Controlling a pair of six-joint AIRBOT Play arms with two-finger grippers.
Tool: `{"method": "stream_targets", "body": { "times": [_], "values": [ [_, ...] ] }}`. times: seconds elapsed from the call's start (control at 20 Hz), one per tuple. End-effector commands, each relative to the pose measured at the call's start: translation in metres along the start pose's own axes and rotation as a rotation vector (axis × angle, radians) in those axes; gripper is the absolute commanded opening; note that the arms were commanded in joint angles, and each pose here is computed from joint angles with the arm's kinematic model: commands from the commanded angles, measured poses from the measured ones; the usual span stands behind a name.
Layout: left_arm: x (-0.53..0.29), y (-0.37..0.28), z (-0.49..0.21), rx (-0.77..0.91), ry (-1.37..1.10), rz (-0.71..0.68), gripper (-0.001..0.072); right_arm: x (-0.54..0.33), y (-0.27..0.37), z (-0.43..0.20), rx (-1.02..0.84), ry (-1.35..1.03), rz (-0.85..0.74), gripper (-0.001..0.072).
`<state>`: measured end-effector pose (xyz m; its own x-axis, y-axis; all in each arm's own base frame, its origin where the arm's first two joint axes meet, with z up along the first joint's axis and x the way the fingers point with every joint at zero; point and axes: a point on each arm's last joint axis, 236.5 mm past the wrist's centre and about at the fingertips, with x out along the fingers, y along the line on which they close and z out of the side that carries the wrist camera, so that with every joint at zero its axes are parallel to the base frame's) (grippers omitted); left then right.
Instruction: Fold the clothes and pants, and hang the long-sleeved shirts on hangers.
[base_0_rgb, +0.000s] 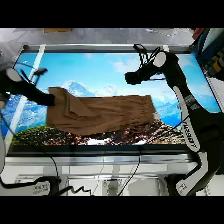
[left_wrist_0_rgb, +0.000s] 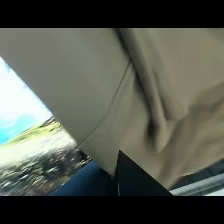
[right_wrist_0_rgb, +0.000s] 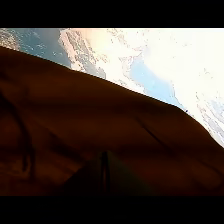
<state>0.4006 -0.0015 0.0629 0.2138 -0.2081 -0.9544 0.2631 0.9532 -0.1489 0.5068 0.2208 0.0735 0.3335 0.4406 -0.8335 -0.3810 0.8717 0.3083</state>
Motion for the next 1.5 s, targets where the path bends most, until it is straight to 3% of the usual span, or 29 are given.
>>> {"method": "stream_targets", "body": {
  "times": [0.0, 0.3, 0.9, 1.2, 1.45],
  "values": [
    [-0.071, -0.014, 0.003, -0.008, -0.096, 0.085, 0.0009, 0.014, 0.008, -0.008, -0.014, 0.037, 0.014, 0.0031],
    [-0.094, -0.019, -0.016, 0.040, -0.061, 0.194, 0.0009, 0.063, 0.052, -0.032, -0.072, 0.111, 0.063, 0.0031],
    [-0.095, -0.024, -0.016, 0.042, -0.051, 0.183, 0.0010, 0.173, 0.232, -0.084, -0.287, 0.003, 0.214, 0.0030],
    [-0.092, -0.041, -0.004, 0.095, -0.079, 0.173, 0.0011, 0.213, 0.284, -0.132, -0.163, 0.070, 0.327, 0.0028],
    [-0.084, -0.082, 0.020, 0.117, -0.166, 0.006, 0.0011, 0.217, 0.297, -0.133, -0.172, 0.038, 0.338, 0.0029]
  ]
}}
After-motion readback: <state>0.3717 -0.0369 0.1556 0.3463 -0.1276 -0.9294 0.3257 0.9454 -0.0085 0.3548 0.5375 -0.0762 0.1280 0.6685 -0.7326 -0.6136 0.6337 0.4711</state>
